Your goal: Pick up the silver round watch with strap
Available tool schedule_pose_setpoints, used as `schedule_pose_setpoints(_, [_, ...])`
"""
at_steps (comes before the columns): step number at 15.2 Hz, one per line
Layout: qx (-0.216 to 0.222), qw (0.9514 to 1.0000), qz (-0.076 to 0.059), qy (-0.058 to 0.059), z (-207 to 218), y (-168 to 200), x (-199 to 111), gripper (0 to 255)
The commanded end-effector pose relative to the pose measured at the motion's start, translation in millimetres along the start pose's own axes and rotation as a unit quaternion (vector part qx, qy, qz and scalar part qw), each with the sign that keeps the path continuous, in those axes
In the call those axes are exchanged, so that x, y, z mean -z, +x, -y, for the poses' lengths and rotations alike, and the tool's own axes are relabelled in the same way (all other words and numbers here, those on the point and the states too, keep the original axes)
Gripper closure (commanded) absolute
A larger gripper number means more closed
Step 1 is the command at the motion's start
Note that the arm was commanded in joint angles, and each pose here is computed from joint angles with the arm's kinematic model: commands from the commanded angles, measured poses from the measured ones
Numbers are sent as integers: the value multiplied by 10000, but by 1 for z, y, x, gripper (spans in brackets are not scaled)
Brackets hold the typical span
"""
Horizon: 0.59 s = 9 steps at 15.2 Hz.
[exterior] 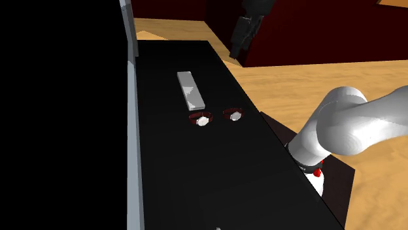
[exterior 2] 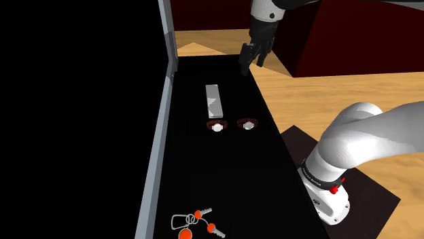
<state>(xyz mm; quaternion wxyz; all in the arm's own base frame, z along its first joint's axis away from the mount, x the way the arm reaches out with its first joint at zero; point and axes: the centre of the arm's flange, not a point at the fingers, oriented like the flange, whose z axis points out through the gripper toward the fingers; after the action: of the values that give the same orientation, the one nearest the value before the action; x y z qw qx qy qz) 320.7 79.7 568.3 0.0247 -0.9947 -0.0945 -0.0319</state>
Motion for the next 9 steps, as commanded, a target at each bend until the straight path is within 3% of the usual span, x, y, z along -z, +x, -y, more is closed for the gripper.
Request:
schedule_pose_setpoints(1, [382, 9993, -21, -53, 23, 6, -13, 0])
schedule_pose_setpoints(5, [1127, 9935, -45, -158, 71, 15, -39, 0])
schedule_pose_setpoints(9, [1865, 9821, -70, -262, 119, 17, -66, 0])
